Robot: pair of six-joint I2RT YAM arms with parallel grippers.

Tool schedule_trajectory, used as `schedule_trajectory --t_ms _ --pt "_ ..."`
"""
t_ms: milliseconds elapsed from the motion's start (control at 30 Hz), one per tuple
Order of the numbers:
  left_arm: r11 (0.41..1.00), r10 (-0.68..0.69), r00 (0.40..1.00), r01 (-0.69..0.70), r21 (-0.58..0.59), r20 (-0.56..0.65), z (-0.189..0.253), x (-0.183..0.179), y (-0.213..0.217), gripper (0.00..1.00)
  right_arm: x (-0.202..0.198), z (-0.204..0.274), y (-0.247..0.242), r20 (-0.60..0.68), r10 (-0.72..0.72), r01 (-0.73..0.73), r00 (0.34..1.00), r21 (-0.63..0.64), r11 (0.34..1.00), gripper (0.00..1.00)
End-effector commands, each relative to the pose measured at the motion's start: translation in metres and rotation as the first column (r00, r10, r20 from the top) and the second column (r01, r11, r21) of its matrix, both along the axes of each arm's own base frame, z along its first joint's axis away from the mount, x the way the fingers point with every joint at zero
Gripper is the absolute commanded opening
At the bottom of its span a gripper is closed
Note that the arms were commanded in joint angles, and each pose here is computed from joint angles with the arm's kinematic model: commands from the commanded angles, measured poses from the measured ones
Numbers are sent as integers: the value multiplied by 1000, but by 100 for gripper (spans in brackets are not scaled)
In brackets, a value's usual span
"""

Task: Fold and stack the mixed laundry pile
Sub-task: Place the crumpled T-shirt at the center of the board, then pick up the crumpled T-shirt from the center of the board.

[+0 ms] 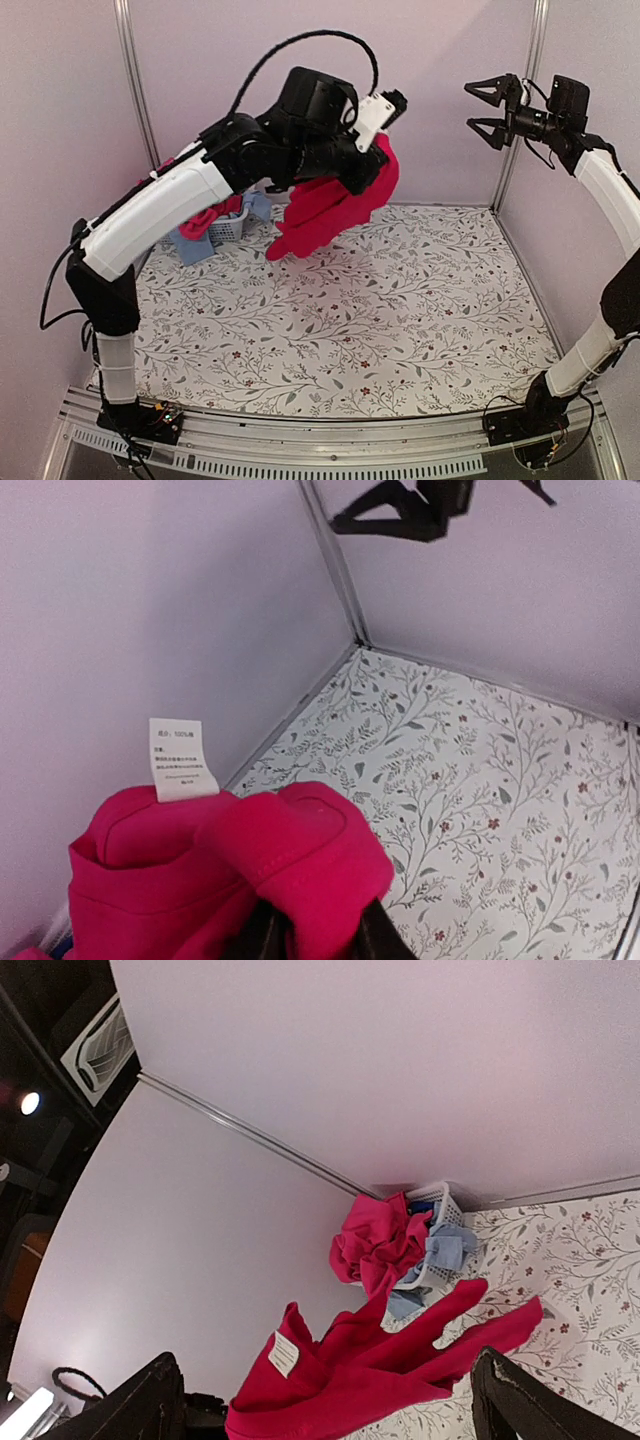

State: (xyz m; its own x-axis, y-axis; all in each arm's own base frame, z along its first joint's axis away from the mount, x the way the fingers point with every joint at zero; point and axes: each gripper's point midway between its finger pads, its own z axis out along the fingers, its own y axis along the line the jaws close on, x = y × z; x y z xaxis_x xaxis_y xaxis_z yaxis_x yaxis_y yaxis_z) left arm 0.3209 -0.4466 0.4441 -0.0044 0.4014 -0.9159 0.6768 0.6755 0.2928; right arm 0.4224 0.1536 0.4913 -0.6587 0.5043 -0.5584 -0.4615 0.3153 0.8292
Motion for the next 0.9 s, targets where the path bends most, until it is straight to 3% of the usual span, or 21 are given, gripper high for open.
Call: schedule_trajectory --t_ms 0,33,67,100,133,333,500,733,867 --pt "967 -188 969 210 142 -158 -88 -45 -60 49 -12 -43 -42 -52 -91 84 995 -124 989 99" --pt "970 -200 964 220 106 -174 -82 -47 -62 72 -11 -58 -47 -54 -122 110 991 -176 978 99" --pt "975 -195 962 212 71 -190 -77 -42 -59 88 -13 -71 -49 -61 -137 121 989 -210 970 99" --pt "982 -176 960 188 34 -217 -74 -32 -51 98 -15 -84 -49 -60 -131 113 990 -243 963 99" --pt "987 -158 952 163 -5 -263 -75 -19 -41 99 -18 -98 -50 -85 -132 105 988 -265 958 99" --pt "992 68 892 -107 -61 -446 -131 64 37 100 -28 -165 -21 -144 -43 -23 989 -432 901 99" --pt "940 288 767 -341 16 -574 -193 126 104 92 -41 -217 30 -205 99 -196 974 -534 822 94" --pt "884 414 597 -444 146 -687 -278 160 146 82 -67 -286 101 -314 291 -427 904 -600 677 88" --pt "853 474 520 -471 225 -711 -320 165 161 82 -86 -316 137 -364 375 -523 852 -612 594 88"
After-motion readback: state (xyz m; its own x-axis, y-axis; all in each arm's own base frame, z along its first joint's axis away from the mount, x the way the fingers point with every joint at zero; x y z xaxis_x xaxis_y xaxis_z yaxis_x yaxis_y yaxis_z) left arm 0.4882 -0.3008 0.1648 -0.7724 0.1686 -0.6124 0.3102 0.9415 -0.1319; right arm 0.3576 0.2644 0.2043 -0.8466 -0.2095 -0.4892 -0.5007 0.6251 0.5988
